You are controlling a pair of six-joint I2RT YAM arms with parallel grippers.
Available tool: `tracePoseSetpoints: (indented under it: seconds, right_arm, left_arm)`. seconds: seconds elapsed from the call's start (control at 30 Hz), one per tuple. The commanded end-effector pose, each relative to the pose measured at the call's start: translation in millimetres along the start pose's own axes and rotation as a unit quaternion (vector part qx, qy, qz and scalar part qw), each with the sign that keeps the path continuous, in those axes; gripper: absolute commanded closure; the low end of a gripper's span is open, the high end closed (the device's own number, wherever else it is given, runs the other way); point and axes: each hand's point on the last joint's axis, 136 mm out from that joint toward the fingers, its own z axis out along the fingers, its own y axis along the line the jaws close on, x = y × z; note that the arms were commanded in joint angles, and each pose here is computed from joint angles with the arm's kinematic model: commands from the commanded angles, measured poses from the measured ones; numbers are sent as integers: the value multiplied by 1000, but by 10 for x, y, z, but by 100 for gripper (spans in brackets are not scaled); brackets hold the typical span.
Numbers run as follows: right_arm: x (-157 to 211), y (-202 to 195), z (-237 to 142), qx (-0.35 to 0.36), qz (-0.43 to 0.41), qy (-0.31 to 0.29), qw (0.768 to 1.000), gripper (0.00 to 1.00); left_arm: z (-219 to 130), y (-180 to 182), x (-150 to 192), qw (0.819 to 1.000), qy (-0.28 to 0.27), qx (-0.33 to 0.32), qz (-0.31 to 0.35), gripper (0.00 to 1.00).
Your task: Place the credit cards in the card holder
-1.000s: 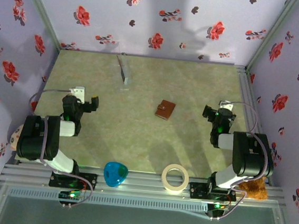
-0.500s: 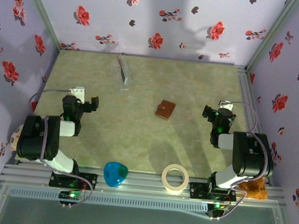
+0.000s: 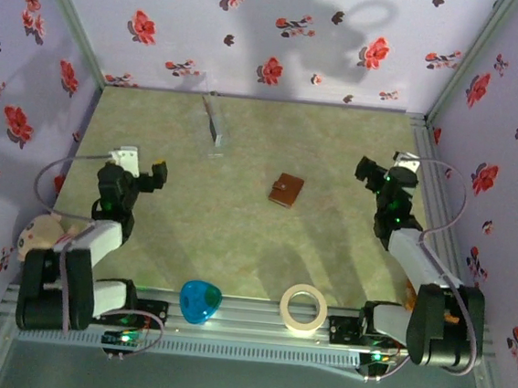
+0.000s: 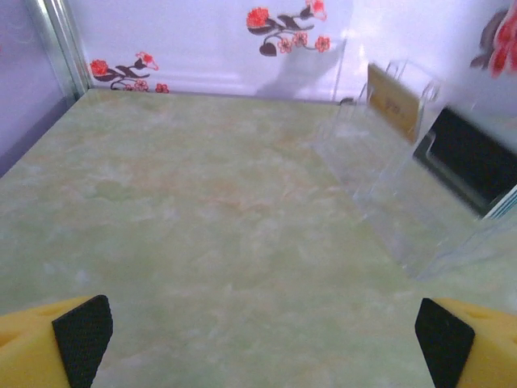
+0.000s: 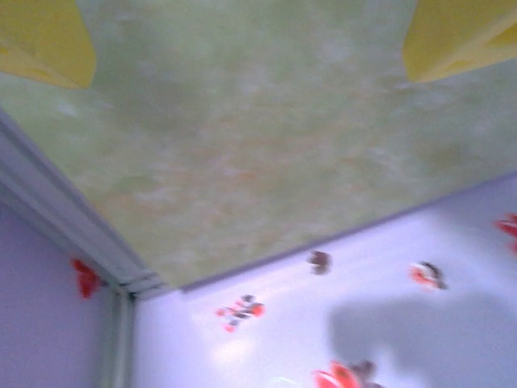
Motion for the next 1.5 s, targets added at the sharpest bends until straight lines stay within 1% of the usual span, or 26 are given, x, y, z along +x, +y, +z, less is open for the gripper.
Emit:
tracePoseSetpoints:
  seconds: [0.0, 0.07, 0.17, 0.23, 0.27, 0.3, 0.37, 0.43, 0.53, 0.6, 0.63, 0.7, 0.8, 0.9, 1.03, 1.17, 1.23, 1.3, 1.4, 1.47]
  right_arm:
    - [301, 544, -51, -91, 17, 90, 992, 4]
    - [363, 920, -68, -139, 2, 113, 984, 6]
    - [541, 1425, -88, -192, -31, 150, 969, 10]
    - [655, 1749, -93, -223, -56, 163, 959, 12]
    - [726, 1907, -87, -238, -68, 173, 953, 15]
    - [803, 2048, -75, -253, -75, 187, 946, 18]
    - [931, 2309, -41, -283, -77, 213, 932, 23]
    - [1020, 2542, -4, -303, -78, 224, 923, 24]
    - [1101, 2905, 86, -331, -75, 236, 911, 29]
    - [1140, 3140, 198, -350, -57, 250, 901, 32]
    - [1153, 3224, 259, -353, -49, 253, 899, 33]
    - [1171, 3388, 416, -354, -38, 254, 899, 36]
    - [1221, 3590, 635, -357, -23, 257, 898, 37]
    - [1297, 3792, 775, -366, -13, 272, 890, 43]
    - [1423, 3971, 942, -363, -18, 283, 888, 48]
    - [1533, 4068, 1036, -364, -22, 301, 881, 57]
    - [1599, 4074, 1061, -357, -27, 308, 881, 63]
    - [1658, 4056, 1071, -349, -32, 314, 882, 69]
    - [1715, 3996, 1067, -331, -47, 324, 885, 73]
    - [1738, 3926, 1078, -310, -65, 328, 890, 81]
  left_arm:
    - [-158, -21, -37, 994, 65, -7, -85, 0]
    - [-266, -54, -120, 990, 78, -5, -121, 0]
    - [-442, -42, -151, 976, 105, -22, -189, 0]
    - [-522, 11, -105, 962, 115, -47, -242, 0]
    - [-544, 63, -24, 950, 121, -65, -281, 0]
    - [-548, 54, 60, 939, 134, -62, -309, 0]
    - [-515, -125, 126, 932, 170, -8, -319, 0]
    - [-489, -321, 199, 921, 214, 40, -323, 0]
    - [-496, -523, 308, 897, 279, 84, -332, 0]
    - [-530, -595, 365, 886, 302, 98, -339, 0]
    - [-544, -608, 390, 882, 306, 100, -343, 0]
    - [-581, -623, 427, 881, 308, 103, -344, 0]
    - [-614, -632, 477, 879, 314, 104, -343, 0]
    - [-650, -661, 524, 872, 327, 109, -347, 0]
    - [-682, -676, 543, 871, 332, 113, -344, 0]
    - [-688, -675, 559, 869, 335, 111, -347, 0]
    - [-691, -682, 560, 869, 339, 113, -343, 0]
    - [-696, -682, 563, 869, 341, 113, -342, 0]
    - [-691, -682, 567, 867, 340, 112, -346, 0]
    - [-685, -682, 558, 868, 340, 112, -344, 0]
